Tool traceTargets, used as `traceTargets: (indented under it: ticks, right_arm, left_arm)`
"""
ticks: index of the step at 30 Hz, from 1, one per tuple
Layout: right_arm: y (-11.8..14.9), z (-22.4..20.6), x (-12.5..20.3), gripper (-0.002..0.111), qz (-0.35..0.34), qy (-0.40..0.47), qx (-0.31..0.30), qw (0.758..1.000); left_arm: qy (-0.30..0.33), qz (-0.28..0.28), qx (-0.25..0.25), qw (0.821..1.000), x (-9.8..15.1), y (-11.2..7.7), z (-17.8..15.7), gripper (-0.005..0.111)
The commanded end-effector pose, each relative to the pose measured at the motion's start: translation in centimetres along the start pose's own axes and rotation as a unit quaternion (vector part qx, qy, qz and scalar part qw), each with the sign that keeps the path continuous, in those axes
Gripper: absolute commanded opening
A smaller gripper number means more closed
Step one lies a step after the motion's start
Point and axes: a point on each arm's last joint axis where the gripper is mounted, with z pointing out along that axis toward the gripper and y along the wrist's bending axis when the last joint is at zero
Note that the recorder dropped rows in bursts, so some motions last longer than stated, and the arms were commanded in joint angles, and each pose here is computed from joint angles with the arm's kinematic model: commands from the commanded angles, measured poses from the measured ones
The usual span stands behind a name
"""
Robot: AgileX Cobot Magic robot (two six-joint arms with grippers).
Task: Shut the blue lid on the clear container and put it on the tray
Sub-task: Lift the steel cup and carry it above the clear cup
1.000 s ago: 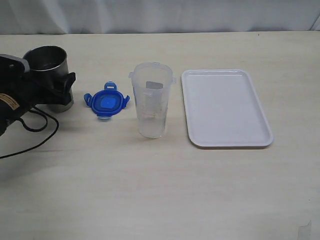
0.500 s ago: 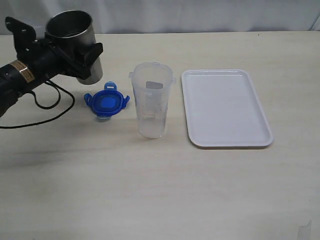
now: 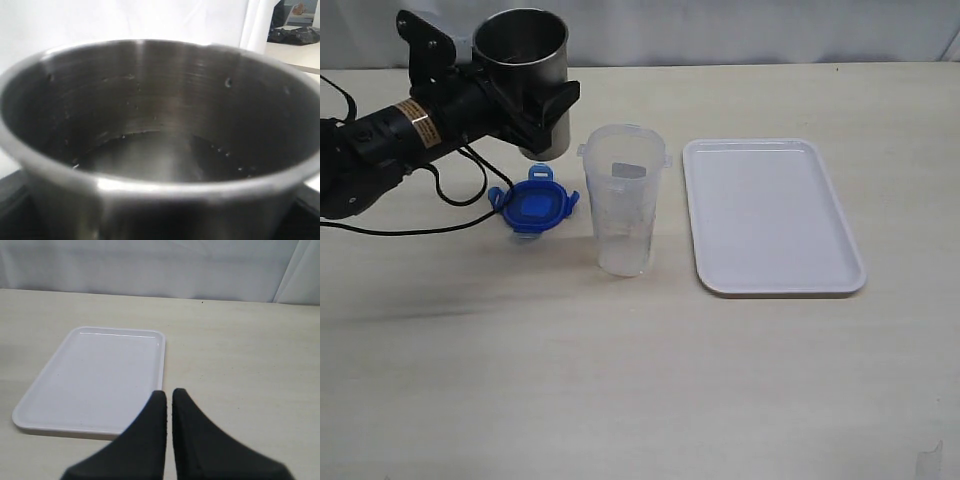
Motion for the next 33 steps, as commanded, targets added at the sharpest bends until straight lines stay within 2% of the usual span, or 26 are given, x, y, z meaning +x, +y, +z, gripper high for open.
traceTargets:
  ticks: [1,6,13,15,20,33]
  right_arm:
    - [0.0,0.0,0.1,0.004,0.002,0.001,0.001,1.0]
    - [0.0,0.0,0.1,0.004,0.002,0.001,0.001,1.0]
    - [0.0,0.0,0.1,0.004,0.002,0.001,0.001,1.0]
    - [0.0,0.0,0.1,0.004,0.002,0.001,0.001,1.0]
    - [0.0,0.0,0.1,0.004,0.002,0.001,0.001,1.0]
    - [0.0,0.0,0.1,0.004,0.002,0.001,0.001,1.0]
  left_arm:
    - [-0.056,0.003,0.012,0.998,-1.8,-0.3,0.2,0.0]
    - [-0.078,0.017,0.047,0.996,-2.2,-1.0,0.1,0.0]
    - [-0.078,0.002,0.057,0.995,-2.3,-1.1,0.1,0.0]
    - [-0.067,-0.019,0.063,0.996,-2.3,-1.1,0.4,0.0]
    - [-0.03,-0.02,0.09,0.995,-2.8,-0.9,1.3,0.0]
    - [-0.029,0.003,0.118,0.993,-3.1,-1.3,1.6,0.0]
